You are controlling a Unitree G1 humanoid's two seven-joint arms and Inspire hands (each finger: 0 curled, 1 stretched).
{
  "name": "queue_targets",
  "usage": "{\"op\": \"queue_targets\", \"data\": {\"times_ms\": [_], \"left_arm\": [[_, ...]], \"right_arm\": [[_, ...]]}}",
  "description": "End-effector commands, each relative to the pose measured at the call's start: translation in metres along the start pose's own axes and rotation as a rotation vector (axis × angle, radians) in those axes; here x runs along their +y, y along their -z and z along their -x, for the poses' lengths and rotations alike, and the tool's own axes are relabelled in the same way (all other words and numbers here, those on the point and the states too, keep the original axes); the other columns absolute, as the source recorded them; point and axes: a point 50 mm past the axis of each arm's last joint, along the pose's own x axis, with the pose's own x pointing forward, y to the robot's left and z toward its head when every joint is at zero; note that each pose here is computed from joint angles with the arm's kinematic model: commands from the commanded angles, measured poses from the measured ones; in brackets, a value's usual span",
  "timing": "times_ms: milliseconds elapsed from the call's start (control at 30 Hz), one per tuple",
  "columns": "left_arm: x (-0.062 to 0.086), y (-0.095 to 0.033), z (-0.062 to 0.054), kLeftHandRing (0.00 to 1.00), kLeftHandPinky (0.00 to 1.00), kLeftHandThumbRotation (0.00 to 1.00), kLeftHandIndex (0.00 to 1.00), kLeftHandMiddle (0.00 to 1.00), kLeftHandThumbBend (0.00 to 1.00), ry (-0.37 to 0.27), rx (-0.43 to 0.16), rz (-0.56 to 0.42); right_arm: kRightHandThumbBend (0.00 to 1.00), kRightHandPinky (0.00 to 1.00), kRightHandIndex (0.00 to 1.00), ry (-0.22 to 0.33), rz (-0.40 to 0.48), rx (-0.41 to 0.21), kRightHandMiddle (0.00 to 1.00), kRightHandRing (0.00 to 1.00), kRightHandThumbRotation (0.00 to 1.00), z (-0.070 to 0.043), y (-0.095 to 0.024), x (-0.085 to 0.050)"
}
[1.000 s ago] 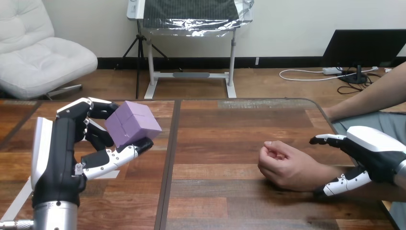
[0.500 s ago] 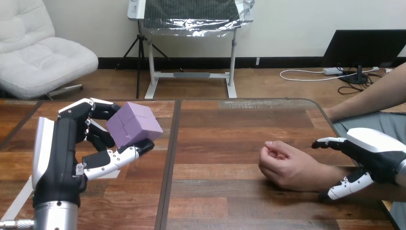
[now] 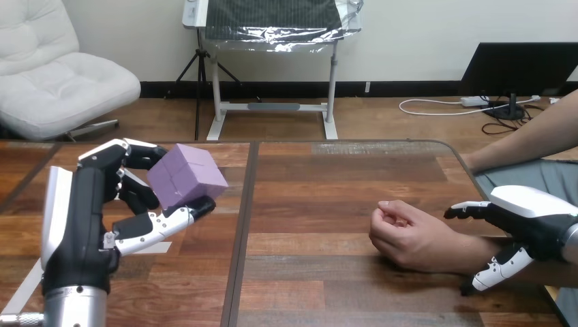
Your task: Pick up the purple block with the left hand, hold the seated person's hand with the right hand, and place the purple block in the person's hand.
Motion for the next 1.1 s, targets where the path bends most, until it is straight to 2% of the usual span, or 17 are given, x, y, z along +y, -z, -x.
{"op": "queue_targets", "data": {"times_ms": [0, 433, 1067], "left_arm": [[0.005, -0.018, -0.009, 0.29, 0.24, 0.0, 0.4, 0.35, 0.57, -0.04, -0.105, 0.029], [0.007, -0.021, -0.009, 0.29, 0.23, 0.0, 0.4, 0.35, 0.57, -0.043, -0.115, 0.028], [0.008, -0.021, -0.009, 0.29, 0.23, 0.0, 0.4, 0.35, 0.55, -0.047, -0.114, 0.041]], "right_arm": [[1.0, 0.85, 0.88, -0.014, 0.011, 0.07, 0.89, 0.88, 0.33, 0.006, 0.013, -0.008], [1.0, 0.78, 0.87, -0.084, 0.012, 0.085, 0.88, 0.87, 0.32, 0.003, 0.011, 0.005], [0.99, 0.7, 0.84, -0.149, 0.015, 0.088, 0.85, 0.86, 0.32, -0.003, 0.005, 0.02]]}}
